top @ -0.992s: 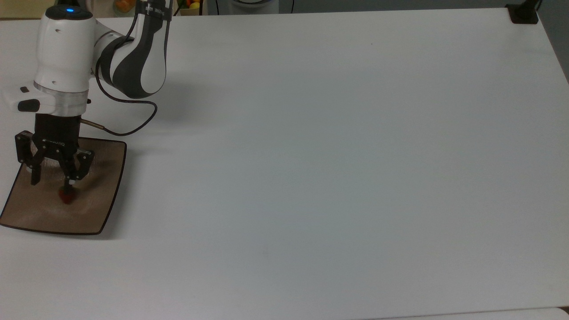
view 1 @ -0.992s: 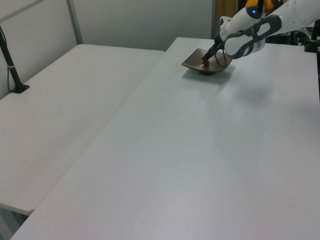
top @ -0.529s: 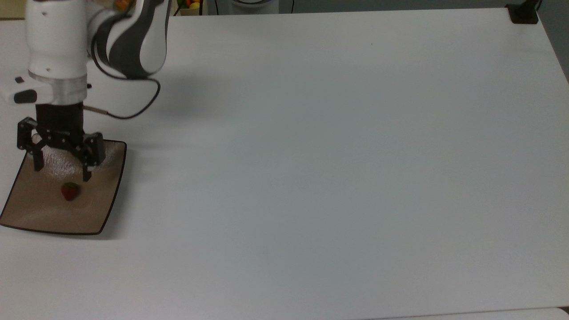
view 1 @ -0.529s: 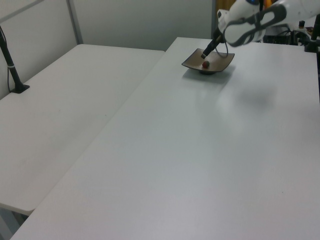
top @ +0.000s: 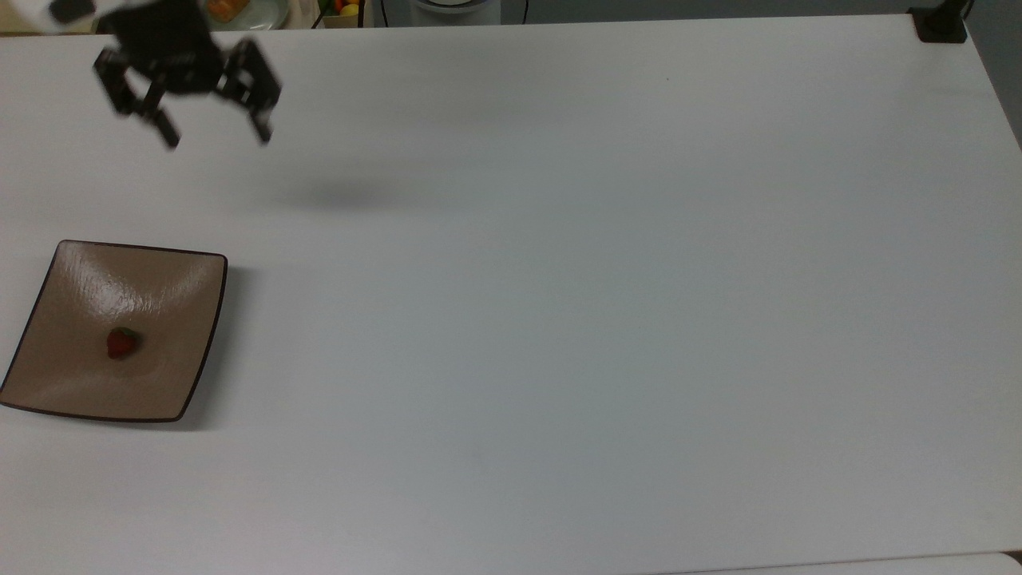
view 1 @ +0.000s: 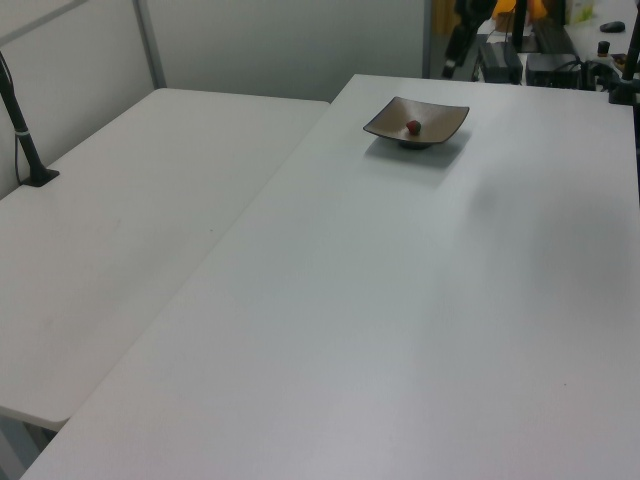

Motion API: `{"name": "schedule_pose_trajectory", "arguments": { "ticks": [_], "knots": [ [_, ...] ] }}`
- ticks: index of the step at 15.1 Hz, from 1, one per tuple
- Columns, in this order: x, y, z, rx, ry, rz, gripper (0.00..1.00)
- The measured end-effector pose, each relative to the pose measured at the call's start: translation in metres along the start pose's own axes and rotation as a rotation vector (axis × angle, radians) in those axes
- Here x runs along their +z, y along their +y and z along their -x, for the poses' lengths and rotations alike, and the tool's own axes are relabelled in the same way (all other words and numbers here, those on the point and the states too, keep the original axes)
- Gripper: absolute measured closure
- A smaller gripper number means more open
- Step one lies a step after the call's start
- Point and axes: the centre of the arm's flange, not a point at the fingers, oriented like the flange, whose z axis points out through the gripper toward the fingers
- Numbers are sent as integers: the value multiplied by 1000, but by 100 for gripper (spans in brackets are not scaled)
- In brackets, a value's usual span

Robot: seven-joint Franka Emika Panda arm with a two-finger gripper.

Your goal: Strawberries on a ceramic plate

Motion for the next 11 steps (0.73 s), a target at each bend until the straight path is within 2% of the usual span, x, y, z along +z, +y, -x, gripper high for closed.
{"name": "schedule_pose_trajectory", "arguments": {
  "ticks": [2,4,8,11],
  "knots": [
    [-37,-29,20,-34,-88,-47,0],
    [-73,-55,42,-70,-162,-71,0],
    [-119,-101,73,-137,-224,-106,0],
    [-129,-141,79,-160,-244,-108,0]
  ]
}}
